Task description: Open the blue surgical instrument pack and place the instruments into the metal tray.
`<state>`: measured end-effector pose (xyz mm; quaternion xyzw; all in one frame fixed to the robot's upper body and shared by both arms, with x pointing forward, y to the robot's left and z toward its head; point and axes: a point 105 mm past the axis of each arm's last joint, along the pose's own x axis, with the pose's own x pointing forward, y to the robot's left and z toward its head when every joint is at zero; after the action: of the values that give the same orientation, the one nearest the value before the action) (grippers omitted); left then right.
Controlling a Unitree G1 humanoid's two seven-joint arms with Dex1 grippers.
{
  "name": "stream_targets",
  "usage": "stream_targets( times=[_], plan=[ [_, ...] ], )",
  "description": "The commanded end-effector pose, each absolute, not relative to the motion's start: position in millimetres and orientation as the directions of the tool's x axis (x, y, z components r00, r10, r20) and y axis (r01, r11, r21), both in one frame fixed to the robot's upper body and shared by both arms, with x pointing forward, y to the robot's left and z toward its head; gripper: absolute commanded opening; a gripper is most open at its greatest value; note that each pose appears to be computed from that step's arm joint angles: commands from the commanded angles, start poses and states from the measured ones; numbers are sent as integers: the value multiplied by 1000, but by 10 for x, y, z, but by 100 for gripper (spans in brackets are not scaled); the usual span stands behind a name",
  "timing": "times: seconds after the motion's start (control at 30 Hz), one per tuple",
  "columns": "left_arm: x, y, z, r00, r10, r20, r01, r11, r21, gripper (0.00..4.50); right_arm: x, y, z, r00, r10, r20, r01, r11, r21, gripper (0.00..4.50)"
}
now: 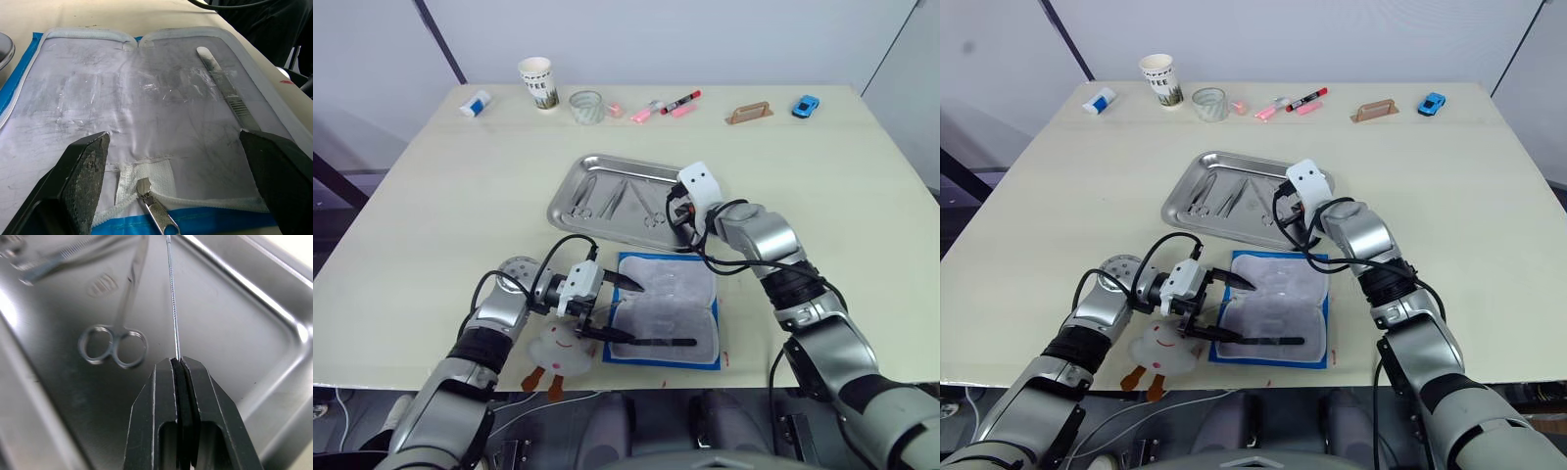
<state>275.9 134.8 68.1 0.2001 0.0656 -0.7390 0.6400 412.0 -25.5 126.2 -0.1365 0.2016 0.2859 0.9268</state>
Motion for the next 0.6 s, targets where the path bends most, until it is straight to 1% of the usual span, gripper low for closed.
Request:
stream_targets(
  times=[0.03,0.17,0.47,0.5,0.53,0.57,0.6],
  plan=[
    [2654,1391,496,-157,-890,-428,977,-202,62,450,4233,-156,1435,782,489,-386,-578,802,-153,6],
    [2647,1395,485,-156,-890,-428,978,-201,60,450,4280,-87,1420,775,498,-389,-584,800,-139,6],
    [2644,1427,462,-150,-890,-431,979,-194,58,450,4325,-91,1343,776,483,-405,-568,814,-118,6],
    [2646,1424,463,-150,-890,-431,979,-194,59,450,4326,-92,1343,776,484,-405,-569,814,-118,35],
    [2647,1421,464,-150,-890,-430,979,-193,59,450,4324,-86,1346,773,489,-404,-573,812,-113,78],
    [2649,1420,465,-149,-891,-430,979,-193,60,450,4319,-76,1358,771,496,-400,-578,808,-112,84],
    [2650,1420,466,-148,-891,-429,980,-192,60,450,4312,-66,1372,768,503,-396,-584,804,-112,111]
  ],
)
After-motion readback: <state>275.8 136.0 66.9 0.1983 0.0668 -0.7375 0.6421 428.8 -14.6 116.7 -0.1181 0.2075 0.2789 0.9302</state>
